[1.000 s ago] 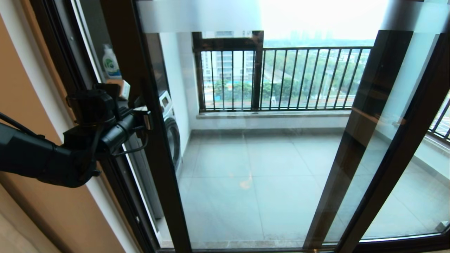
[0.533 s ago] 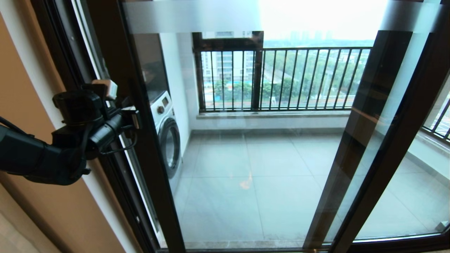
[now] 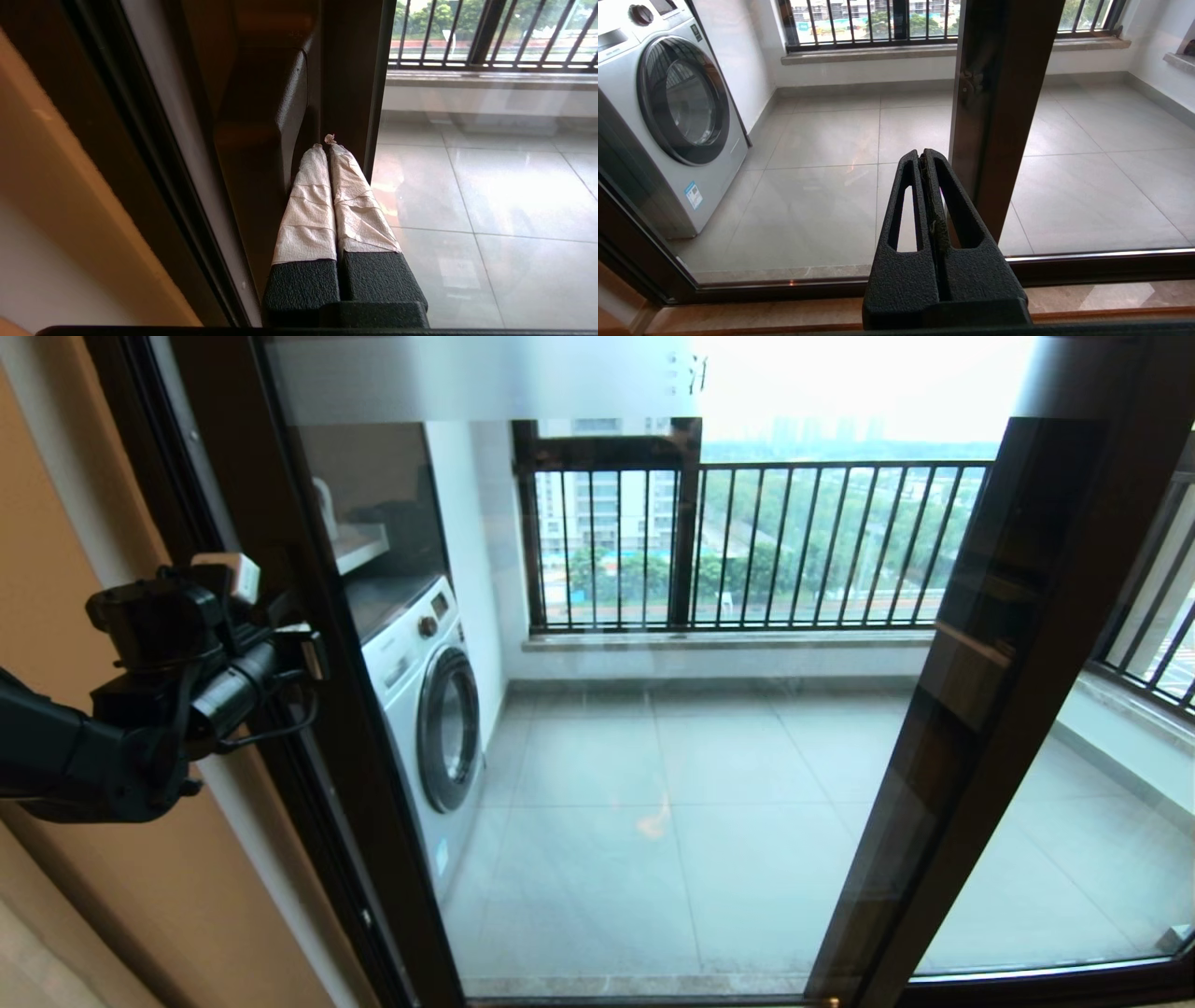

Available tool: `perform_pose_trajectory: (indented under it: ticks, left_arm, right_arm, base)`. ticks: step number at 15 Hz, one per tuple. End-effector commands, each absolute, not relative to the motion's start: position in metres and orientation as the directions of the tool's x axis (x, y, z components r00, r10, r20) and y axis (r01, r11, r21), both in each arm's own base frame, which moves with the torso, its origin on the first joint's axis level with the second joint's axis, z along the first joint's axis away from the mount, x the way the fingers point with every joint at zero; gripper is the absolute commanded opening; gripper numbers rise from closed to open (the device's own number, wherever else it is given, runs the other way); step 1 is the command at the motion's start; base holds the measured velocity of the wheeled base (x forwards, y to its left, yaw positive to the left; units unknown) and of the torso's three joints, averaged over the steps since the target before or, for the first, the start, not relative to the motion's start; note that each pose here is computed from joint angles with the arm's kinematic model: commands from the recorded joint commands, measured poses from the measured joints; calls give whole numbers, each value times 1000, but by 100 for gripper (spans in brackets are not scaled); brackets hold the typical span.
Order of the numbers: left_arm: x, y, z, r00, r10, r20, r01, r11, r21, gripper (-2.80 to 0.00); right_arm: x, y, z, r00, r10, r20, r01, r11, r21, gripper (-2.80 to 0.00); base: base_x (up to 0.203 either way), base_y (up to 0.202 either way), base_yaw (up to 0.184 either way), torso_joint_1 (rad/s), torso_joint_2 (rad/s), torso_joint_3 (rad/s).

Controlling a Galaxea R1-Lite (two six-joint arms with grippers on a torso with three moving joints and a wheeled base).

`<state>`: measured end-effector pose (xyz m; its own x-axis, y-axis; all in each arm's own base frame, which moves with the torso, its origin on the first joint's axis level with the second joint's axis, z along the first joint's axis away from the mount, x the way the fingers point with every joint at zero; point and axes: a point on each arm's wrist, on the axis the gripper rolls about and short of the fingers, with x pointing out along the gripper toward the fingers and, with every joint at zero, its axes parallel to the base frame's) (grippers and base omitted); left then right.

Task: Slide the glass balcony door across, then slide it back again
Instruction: Close the slid door

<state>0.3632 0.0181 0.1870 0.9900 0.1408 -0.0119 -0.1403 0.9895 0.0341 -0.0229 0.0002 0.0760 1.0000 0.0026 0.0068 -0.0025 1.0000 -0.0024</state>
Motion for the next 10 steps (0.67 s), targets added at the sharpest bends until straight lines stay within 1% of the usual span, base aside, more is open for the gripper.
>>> perform_pose_trajectory:
  ticks: [1, 10]
  left_arm:
    - [364, 27, 186, 988, 155, -9, -155, 987, 34, -280]
    - [363, 56, 186, 980, 197, -7, -196, 980, 37, -280]
  right_arm:
    - [-23, 0, 75, 1000, 3, 3, -3, 1000, -3, -280]
    - [-23, 0, 75, 1000, 3, 5, -3, 1000, -3, -280]
  base:
    - [0, 0, 0, 0, 0, 0]
    - [0, 0, 0, 0, 0, 0]
